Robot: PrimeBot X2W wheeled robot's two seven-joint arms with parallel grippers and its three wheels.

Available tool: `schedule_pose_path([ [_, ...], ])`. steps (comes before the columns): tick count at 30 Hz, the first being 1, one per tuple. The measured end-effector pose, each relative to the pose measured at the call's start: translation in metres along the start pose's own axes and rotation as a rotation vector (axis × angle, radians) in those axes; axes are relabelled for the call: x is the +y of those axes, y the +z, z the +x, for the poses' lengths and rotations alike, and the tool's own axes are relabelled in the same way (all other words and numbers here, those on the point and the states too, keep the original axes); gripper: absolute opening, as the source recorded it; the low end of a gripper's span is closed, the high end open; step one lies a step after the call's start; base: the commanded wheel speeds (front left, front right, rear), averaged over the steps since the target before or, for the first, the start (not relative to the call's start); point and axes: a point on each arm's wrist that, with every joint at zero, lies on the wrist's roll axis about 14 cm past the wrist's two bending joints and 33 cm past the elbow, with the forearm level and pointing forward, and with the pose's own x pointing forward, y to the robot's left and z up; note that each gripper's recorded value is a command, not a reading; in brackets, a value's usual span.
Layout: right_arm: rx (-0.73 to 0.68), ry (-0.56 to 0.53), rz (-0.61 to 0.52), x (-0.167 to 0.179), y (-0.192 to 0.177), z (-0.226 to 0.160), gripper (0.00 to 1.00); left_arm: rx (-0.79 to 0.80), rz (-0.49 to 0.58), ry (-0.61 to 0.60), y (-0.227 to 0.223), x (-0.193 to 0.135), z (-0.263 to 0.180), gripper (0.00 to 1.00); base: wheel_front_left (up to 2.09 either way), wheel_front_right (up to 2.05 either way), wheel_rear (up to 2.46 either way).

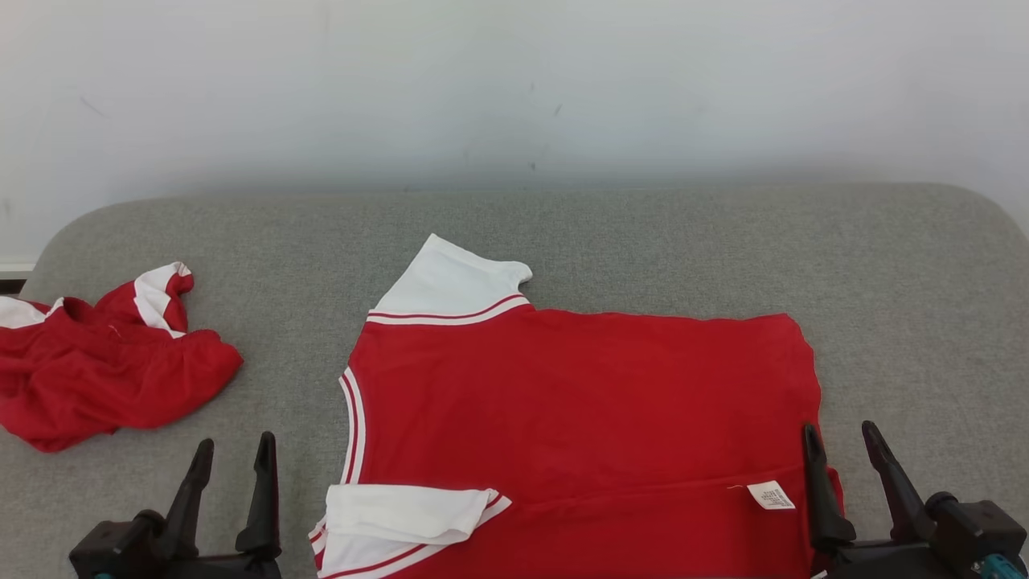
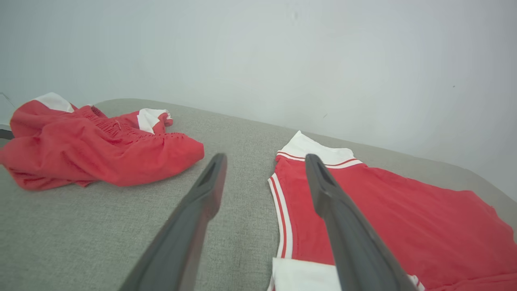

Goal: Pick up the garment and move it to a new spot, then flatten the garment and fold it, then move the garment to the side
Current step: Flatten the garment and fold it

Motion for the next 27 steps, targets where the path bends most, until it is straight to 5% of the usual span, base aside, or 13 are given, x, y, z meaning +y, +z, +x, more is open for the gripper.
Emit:
schedule_pose_path([
  [27,-0.053,0.035,-0.035,0.021,0.009,-0.011,1.0,-0.029,0.107,0.034,0.013,0.016,-0.009,1.0,0.0,0.0,0.0],
])
